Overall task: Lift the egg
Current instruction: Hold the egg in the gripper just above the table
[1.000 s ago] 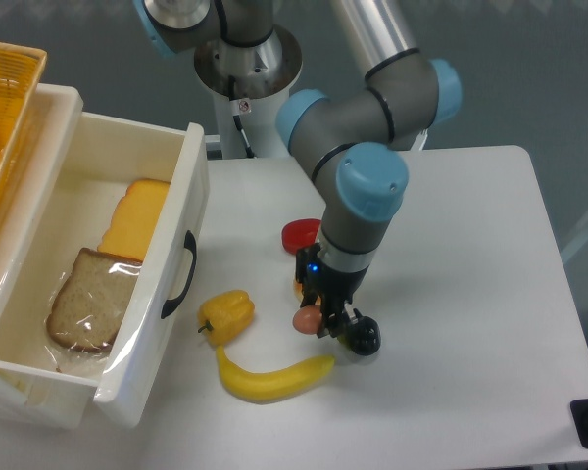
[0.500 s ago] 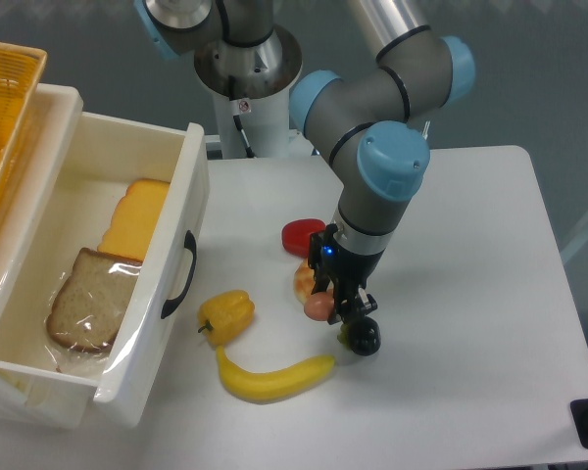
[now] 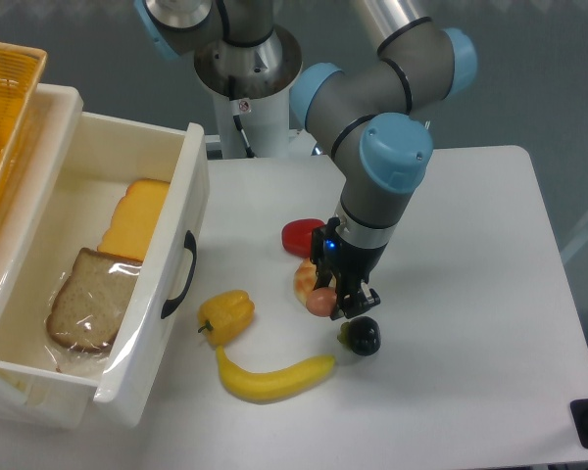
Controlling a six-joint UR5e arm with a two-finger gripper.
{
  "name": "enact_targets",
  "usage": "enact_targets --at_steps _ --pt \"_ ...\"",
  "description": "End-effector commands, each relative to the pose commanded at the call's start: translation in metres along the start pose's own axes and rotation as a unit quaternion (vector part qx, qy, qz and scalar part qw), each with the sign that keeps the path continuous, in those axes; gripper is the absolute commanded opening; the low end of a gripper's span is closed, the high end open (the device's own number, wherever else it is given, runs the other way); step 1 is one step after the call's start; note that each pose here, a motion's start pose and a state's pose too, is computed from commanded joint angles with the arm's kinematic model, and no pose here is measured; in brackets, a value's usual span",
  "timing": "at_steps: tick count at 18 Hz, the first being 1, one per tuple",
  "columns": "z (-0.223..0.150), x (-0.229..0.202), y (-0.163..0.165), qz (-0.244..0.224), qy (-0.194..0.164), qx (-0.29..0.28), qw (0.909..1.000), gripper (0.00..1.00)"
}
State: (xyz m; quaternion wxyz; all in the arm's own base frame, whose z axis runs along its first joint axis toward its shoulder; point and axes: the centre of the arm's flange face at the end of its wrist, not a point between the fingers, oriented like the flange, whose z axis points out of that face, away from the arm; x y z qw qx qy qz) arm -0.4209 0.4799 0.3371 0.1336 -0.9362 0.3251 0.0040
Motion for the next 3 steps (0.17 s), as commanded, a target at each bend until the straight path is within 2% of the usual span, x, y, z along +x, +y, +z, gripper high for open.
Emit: enact_targets --at_steps 1,3 --pt "0.0001 0.0001 0.0 0.0 0.001 0.0 1.0 0.21" --pt "0.001 0.0007 -0.0007 0.0 0.002 0.0 1.0 0.17"
